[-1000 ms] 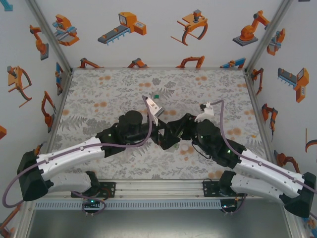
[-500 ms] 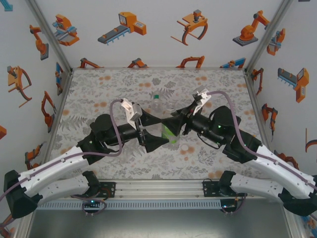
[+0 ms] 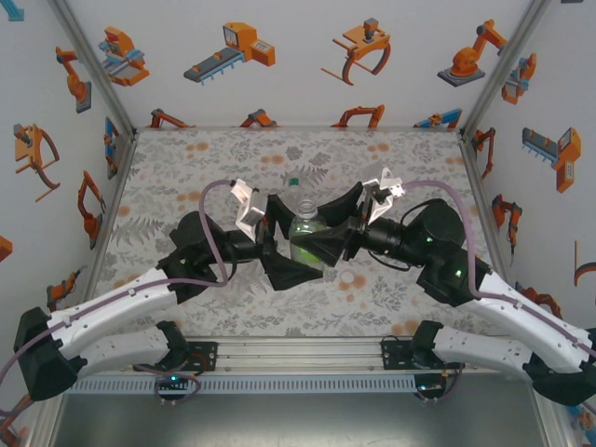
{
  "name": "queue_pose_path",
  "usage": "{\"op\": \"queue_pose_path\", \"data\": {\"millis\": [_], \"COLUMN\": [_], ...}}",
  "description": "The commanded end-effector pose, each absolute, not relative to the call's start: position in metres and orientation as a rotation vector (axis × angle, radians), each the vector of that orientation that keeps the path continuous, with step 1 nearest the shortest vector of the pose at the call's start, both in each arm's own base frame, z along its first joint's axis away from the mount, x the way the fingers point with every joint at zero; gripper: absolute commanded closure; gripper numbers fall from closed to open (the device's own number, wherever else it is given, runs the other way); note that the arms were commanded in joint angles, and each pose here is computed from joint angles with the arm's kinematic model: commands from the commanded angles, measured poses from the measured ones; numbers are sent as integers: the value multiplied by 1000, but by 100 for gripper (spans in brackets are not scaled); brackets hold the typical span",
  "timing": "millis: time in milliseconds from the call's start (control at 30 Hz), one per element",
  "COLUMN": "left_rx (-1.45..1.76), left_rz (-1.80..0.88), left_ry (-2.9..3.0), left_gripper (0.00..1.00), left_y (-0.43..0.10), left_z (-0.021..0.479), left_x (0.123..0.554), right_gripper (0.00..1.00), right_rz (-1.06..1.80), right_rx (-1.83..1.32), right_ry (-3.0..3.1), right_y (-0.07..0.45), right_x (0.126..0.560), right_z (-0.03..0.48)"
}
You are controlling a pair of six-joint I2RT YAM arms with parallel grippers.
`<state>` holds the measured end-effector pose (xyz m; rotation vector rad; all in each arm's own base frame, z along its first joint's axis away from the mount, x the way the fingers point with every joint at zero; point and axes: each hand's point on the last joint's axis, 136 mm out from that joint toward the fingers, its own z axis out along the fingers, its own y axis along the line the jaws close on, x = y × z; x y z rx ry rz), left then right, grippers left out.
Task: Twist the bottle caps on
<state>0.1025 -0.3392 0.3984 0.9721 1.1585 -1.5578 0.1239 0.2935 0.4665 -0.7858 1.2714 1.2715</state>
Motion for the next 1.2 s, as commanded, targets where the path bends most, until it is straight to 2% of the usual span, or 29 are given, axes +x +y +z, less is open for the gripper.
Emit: {"op": "queue_pose_path", "data": {"millis": [0,267,333,400,467,600,800,833,867,900,933,1000,1167], "left_rx": [932,910,910,914,927,943,928,927,928,928,927,916,881], "left_rz": [-1667,-1707,-1706,-1701,-1695,-1700,-1675,-1663,-1647,-1625,-1593,-1514,-1350], "left_ry": [1010,975,975,983,996,994,1009,1018,1032,1047,1074,1138,1239], "left_gripper": [13,37,36,29,29,41,51,54,55,56,58,64,76], "left_y": [-336,-339,-338,-338,-338,-337,-334,-333,-333,-331,-330,-327,-314], "left_z": [433,428,428,426,423,423,422,420,419,418,415,407,393], "left_x": [94,95,94,94,94,90,92,93,94,95,97,104,120], "right_gripper": [87,87,87,87,87,87,84,76,54,38,30,23,21], "right_rz": [1327,1320,1322,1323,1322,1317,1319,1313,1300,1288,1255,1178,1030], "right_rx": [-761,-656,-648,-644,-645,-634,-635,-631,-627,-633,-645,-647,-661], "right_ry": [1137,1063,1065,1065,1063,1063,1064,1072,1088,1106,1134,1222,1358], "right_y": [287,275,274,273,272,271,271,270,269,269,267,263,246], "right_x": [114,119,120,119,119,120,120,121,123,123,125,132,140], "right_z": [490,492,490,490,490,490,489,488,487,484,481,473,456]}}
